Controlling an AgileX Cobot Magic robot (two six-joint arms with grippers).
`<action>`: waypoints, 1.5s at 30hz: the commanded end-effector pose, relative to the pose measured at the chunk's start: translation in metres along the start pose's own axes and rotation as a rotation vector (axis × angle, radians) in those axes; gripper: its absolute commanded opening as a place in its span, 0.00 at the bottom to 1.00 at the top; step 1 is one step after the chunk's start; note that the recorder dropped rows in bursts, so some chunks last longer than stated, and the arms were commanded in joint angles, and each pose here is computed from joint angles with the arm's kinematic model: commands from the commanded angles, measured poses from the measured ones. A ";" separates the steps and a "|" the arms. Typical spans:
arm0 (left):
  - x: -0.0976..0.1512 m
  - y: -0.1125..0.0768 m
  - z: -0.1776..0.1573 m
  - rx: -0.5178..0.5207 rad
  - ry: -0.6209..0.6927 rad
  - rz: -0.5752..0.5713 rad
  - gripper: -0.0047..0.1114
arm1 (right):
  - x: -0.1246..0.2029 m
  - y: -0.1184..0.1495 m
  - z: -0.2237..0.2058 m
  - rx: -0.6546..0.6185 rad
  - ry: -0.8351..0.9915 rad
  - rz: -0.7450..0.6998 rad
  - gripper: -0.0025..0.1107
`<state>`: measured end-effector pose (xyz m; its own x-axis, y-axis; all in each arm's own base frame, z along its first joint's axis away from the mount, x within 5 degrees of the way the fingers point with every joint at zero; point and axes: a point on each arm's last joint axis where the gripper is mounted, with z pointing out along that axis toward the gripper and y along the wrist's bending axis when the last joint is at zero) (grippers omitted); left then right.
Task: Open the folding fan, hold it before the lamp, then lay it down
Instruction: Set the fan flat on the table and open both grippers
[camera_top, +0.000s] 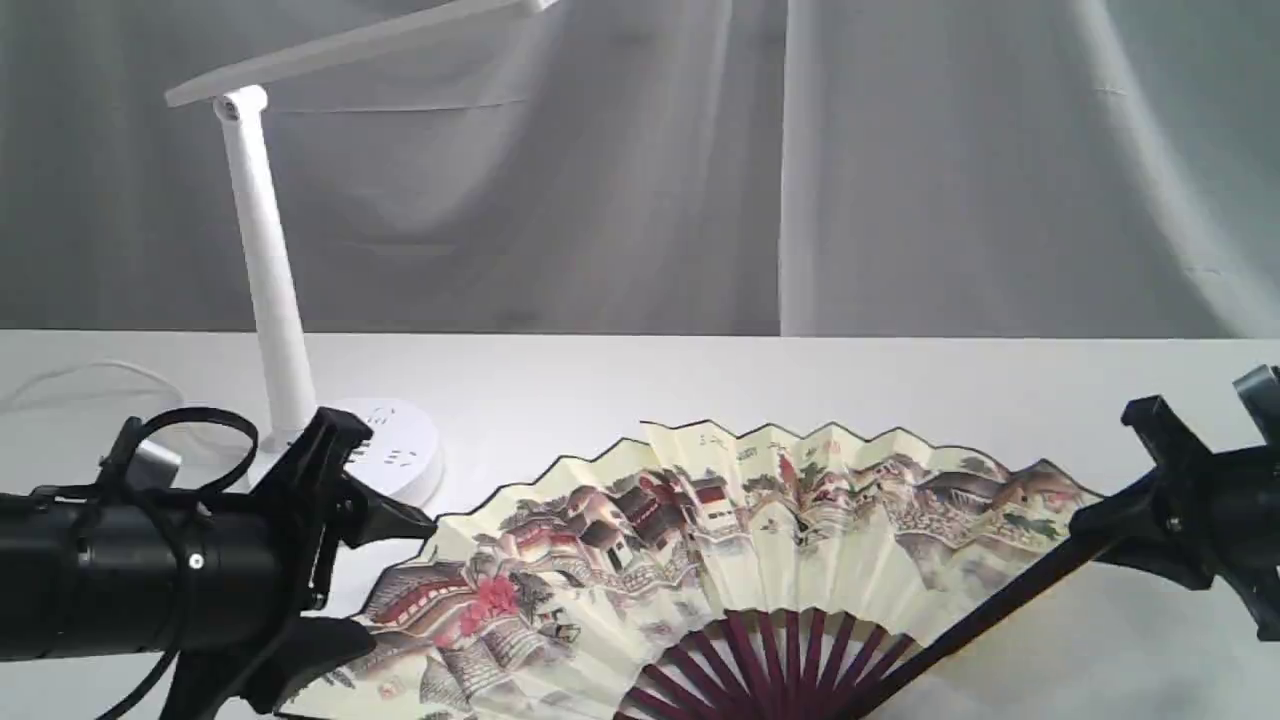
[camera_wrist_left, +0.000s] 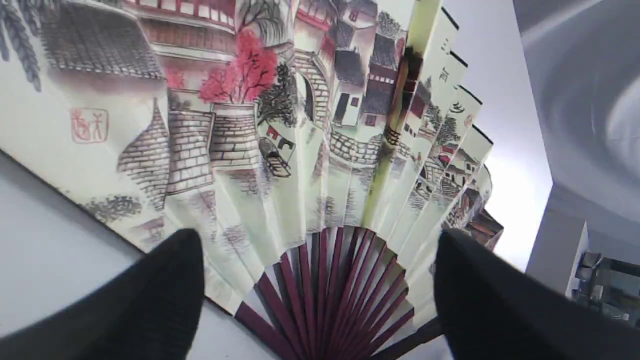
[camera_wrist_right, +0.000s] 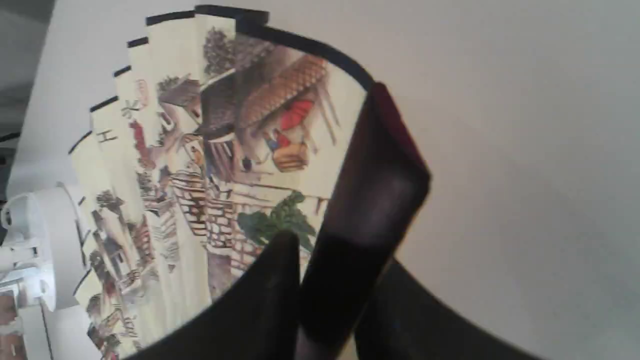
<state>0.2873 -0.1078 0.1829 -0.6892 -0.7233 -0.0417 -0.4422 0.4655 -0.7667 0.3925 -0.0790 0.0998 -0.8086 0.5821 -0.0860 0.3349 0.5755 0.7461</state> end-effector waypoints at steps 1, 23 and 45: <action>0.002 0.000 -0.001 0.001 0.012 0.033 0.60 | 0.001 -0.005 0.001 0.048 0.000 -0.060 0.23; 0.005 0.004 -0.001 -0.023 0.036 0.094 0.60 | -0.019 0.001 -0.002 -0.030 -0.215 0.114 0.26; 0.008 0.078 0.044 -0.314 0.073 -0.007 0.55 | -0.017 0.023 -0.015 -0.113 -0.209 0.007 0.45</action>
<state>0.2725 -0.0992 0.1046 -0.7081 -0.7058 0.0210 -0.5942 0.5795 -0.5577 0.4075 -0.0852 0.1218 -0.6800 0.7118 -0.1759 0.3065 0.4939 0.8137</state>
